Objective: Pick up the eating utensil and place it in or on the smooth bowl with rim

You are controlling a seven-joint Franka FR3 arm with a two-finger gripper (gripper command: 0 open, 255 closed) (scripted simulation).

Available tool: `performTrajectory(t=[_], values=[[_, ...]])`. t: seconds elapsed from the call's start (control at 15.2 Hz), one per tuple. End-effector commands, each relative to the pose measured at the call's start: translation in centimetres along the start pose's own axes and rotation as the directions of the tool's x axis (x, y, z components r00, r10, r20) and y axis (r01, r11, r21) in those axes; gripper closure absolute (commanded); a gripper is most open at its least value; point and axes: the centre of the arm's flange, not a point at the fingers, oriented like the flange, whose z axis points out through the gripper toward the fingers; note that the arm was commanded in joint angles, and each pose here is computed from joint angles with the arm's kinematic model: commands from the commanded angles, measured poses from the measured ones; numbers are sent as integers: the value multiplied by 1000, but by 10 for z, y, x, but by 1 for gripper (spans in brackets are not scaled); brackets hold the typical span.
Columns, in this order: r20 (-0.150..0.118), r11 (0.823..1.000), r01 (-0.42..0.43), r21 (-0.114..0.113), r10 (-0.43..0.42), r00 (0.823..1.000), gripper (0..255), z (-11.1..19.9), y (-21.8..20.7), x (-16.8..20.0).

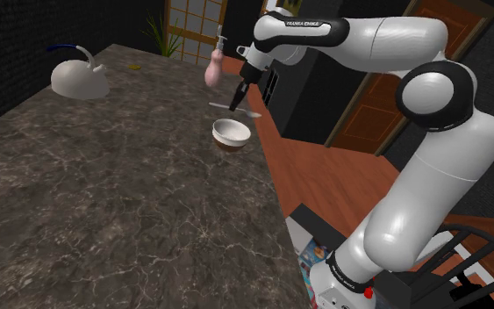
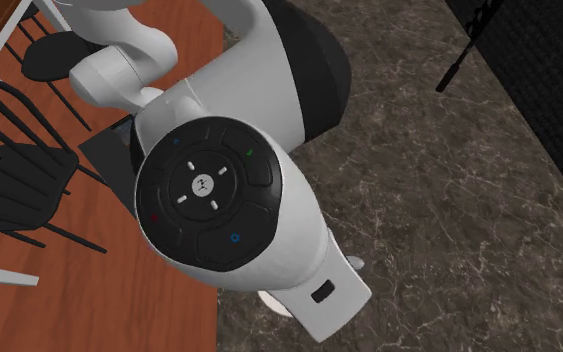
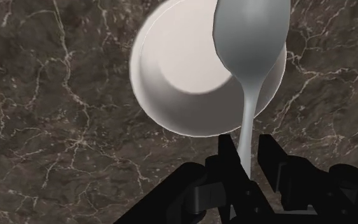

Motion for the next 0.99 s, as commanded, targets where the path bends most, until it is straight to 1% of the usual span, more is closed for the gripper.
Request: performTrajectory(t=[0.0,0.92], values=[[0,1000,1,0,-1,1000,255,6,5,-6],[0,1000,1,0,-1,1000,255,76,14,-22]])
